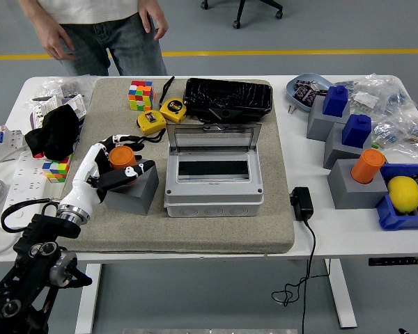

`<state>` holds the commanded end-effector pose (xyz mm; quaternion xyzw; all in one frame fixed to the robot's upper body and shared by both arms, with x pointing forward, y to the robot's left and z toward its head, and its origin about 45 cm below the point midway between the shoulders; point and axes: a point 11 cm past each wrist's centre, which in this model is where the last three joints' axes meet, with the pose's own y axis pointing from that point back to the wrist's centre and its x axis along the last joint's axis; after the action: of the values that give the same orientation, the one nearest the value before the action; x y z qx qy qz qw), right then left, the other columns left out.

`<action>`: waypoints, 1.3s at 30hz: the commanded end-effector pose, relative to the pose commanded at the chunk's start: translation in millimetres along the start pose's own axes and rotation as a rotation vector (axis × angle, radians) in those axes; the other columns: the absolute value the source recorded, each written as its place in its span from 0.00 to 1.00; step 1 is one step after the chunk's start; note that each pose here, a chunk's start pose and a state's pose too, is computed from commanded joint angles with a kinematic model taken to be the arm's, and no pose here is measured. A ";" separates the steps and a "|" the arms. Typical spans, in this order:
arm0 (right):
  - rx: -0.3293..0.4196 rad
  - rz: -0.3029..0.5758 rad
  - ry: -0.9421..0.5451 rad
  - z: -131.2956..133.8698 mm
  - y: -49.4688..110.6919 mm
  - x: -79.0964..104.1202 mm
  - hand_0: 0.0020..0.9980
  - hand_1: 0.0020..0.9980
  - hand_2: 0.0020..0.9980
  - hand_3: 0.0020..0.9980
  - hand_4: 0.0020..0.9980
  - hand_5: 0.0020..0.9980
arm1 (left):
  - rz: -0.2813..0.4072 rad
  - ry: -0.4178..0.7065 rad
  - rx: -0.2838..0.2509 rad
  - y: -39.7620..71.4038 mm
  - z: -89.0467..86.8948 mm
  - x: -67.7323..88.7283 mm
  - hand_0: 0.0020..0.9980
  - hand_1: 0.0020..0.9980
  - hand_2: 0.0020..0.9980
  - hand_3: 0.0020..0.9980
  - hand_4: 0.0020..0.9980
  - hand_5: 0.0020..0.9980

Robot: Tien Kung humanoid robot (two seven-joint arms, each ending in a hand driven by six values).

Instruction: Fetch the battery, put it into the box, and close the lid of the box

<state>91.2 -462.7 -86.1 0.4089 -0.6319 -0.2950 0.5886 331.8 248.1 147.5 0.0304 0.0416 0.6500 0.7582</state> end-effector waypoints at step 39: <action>0.001 -0.001 -0.011 -0.8 -0.1 0.5 0.78 0.69 0.66 0.66 1.00 0.89 | 0.091 -0.119 -0.047 -9.0 13.6 2.6 0.17 0.30 0.20 0.18 0.84 0.00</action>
<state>91.9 -463.0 -85.8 0.4078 -0.6351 -0.2970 0.5850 342.5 249.3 160.1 0.0531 -0.0203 0.6817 0.7294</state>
